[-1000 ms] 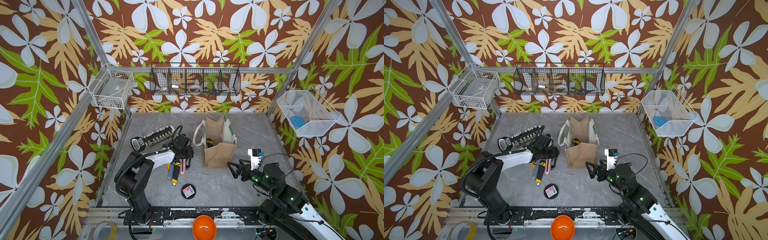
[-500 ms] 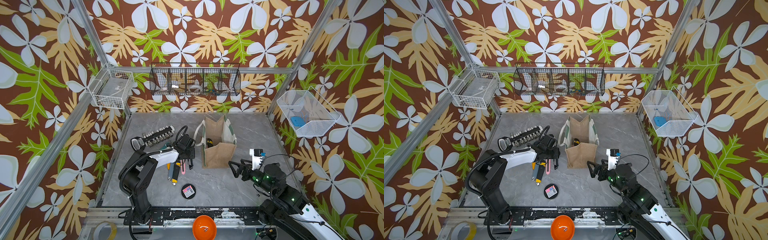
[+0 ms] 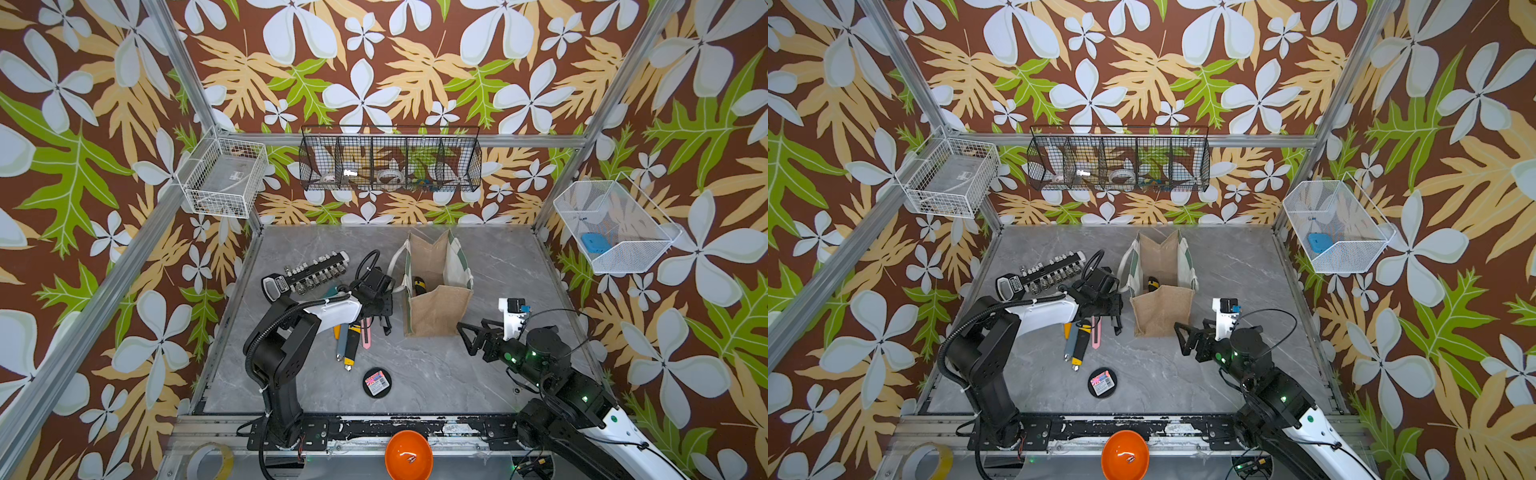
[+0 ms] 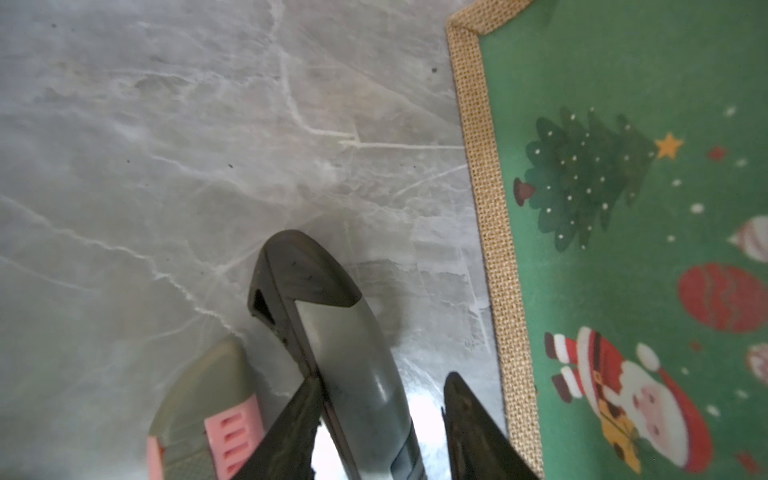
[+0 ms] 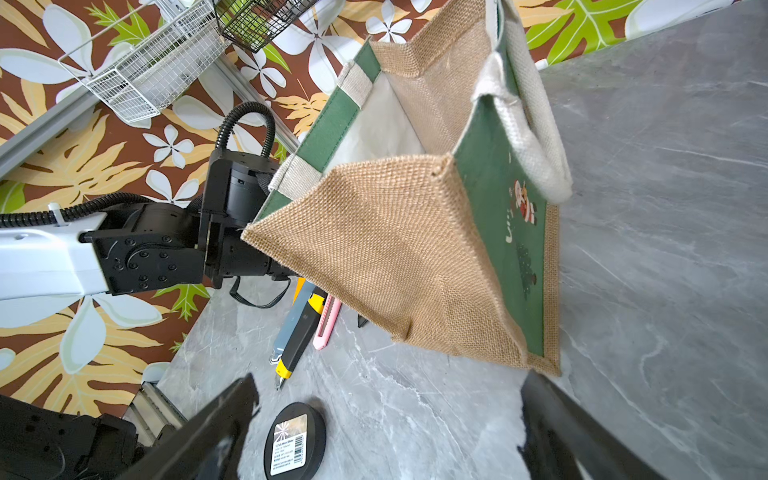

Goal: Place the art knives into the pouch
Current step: Pick up the utility knife at the center of the board.

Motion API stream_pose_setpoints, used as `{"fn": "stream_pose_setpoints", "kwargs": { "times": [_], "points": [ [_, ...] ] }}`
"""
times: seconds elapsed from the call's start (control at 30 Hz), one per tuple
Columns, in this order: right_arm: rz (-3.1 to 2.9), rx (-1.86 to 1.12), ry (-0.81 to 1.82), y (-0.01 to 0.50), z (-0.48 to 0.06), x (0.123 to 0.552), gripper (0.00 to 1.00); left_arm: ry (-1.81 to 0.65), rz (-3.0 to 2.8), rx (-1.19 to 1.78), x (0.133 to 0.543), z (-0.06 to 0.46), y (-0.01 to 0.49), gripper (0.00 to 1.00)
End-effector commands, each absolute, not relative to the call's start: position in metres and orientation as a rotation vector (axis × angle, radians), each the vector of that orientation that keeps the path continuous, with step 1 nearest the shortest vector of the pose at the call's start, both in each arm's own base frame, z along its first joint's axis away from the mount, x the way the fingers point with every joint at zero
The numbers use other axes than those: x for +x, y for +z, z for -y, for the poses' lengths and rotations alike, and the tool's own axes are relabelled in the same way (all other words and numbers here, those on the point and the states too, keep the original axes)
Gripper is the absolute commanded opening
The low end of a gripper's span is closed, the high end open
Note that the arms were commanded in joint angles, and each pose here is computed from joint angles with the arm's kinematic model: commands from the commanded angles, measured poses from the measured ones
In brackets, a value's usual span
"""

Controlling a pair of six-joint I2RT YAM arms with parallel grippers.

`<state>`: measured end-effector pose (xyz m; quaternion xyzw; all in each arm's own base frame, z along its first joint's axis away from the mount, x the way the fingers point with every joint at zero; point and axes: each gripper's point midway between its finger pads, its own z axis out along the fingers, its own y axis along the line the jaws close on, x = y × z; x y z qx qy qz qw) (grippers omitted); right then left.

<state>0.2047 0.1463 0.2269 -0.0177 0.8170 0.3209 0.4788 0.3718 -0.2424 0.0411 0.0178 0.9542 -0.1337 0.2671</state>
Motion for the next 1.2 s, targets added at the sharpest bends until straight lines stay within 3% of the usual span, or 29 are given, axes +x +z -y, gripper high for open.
{"fn": "stream_pose_setpoints", "kwargs": {
  "times": [0.0, 1.17],
  "points": [
    [-1.98, -0.036, 0.77, 0.23, -0.145, 0.207, 0.99, -0.325, -2.622, 0.049, 0.366, 0.237, 0.028, 0.51],
    [-1.977, -0.045, 0.73, 0.232, -0.14, 0.207, 0.99, -0.13, -2.682, -0.03, 0.374, 0.218, 0.013, 0.6]
  ]
}}
